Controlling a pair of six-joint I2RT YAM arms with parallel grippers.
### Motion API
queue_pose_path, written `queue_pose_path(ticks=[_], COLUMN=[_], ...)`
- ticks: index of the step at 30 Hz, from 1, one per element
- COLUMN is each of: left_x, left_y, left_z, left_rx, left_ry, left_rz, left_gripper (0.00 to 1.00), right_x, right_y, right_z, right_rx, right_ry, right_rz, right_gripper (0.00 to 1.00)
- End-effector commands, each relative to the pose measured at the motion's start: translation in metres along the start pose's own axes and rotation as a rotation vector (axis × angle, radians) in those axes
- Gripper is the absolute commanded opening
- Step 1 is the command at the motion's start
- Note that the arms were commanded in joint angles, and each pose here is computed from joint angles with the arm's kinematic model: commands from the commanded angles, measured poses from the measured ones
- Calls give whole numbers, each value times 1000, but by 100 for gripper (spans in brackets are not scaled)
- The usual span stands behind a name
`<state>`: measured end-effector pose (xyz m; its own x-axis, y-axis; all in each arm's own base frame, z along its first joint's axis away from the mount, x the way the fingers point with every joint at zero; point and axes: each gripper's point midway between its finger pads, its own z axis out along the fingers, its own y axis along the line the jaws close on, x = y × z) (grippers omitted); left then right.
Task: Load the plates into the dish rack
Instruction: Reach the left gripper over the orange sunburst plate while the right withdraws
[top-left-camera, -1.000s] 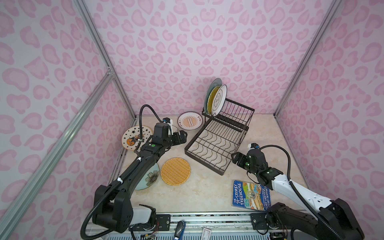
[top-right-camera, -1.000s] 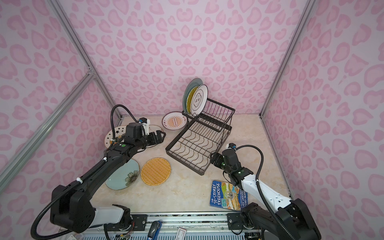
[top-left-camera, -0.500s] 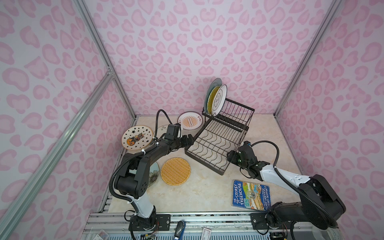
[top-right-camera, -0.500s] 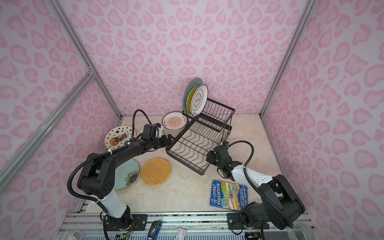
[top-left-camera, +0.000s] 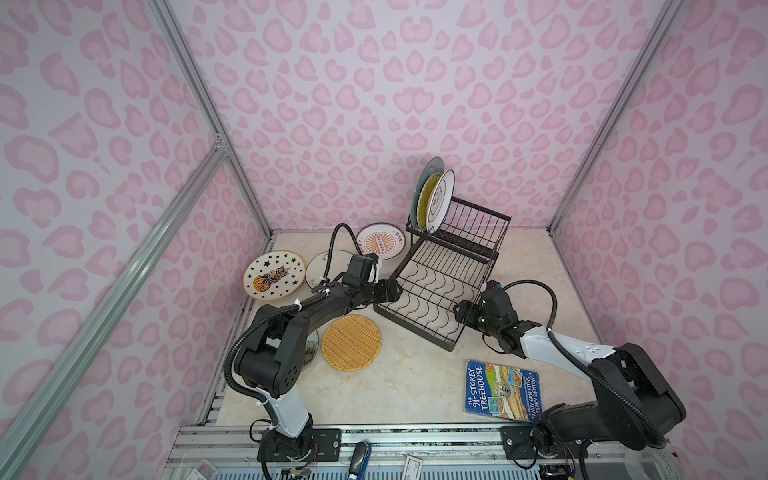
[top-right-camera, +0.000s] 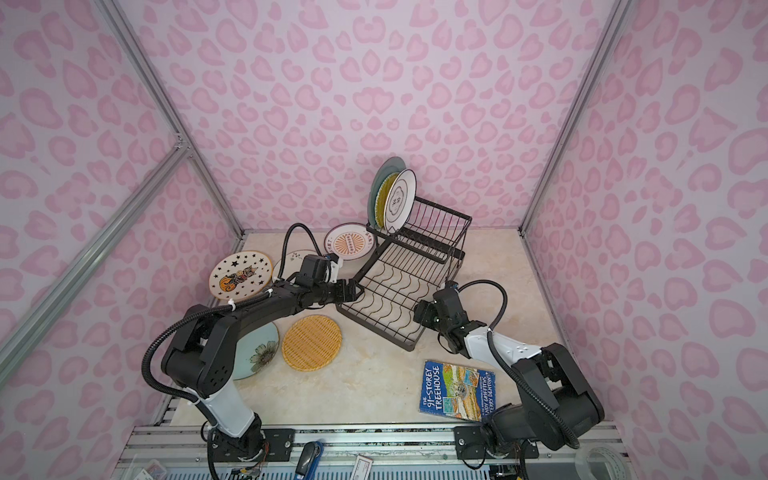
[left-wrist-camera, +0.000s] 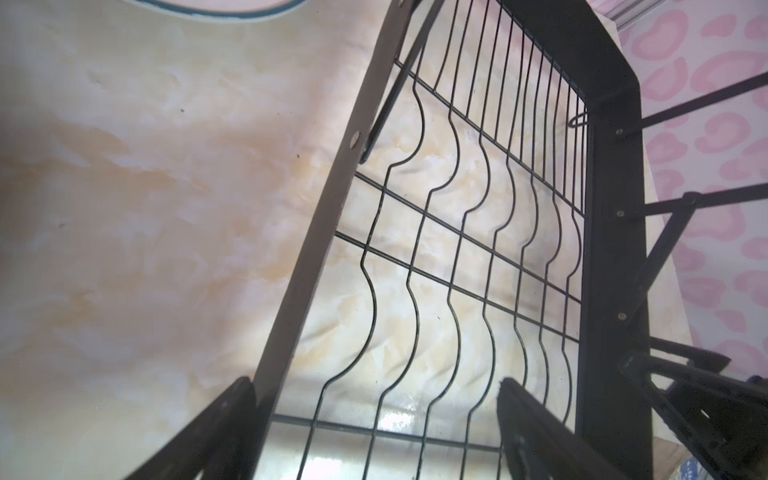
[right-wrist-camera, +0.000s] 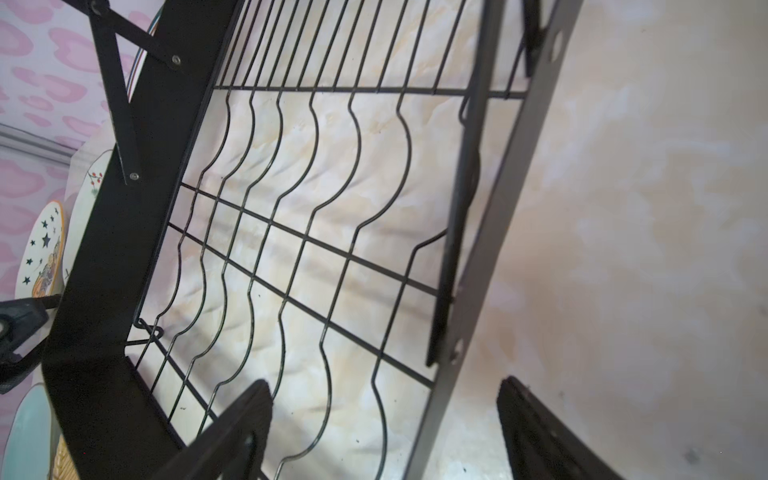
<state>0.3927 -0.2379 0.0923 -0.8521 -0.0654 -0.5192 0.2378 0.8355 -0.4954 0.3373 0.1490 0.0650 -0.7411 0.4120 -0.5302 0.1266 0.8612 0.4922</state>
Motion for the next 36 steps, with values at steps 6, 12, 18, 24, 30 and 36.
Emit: queue_pose_path(ticks=[6, 12, 18, 24, 30, 36], left_x=[34, 51, 61, 77, 97, 111], left_y=[-31, -43, -52, -67, -82, -95], left_z=[-1, 0, 2, 0, 0, -2], left_rx=[45, 55, 58, 71, 82, 91], left_ry=[53, 67, 70, 80, 99, 109], left_rz=[22, 22, 19, 33, 56, 63], left_gripper=[91, 90, 89, 89, 89, 89], right_x=[3, -3, -9, -14, -11, -4], right_y=[-9, -21, -30, -43, -52, -60], right_z=[-3, -11, -9, -14, -23, -25], right_rx=[-16, -23, -53, -52, -47, -38], right_ry=[34, 33, 59, 68, 69, 84], right_rz=[-59, -97, -101, -78, -75, -64], right_gripper=[85, 85, 85, 85, 85, 85])
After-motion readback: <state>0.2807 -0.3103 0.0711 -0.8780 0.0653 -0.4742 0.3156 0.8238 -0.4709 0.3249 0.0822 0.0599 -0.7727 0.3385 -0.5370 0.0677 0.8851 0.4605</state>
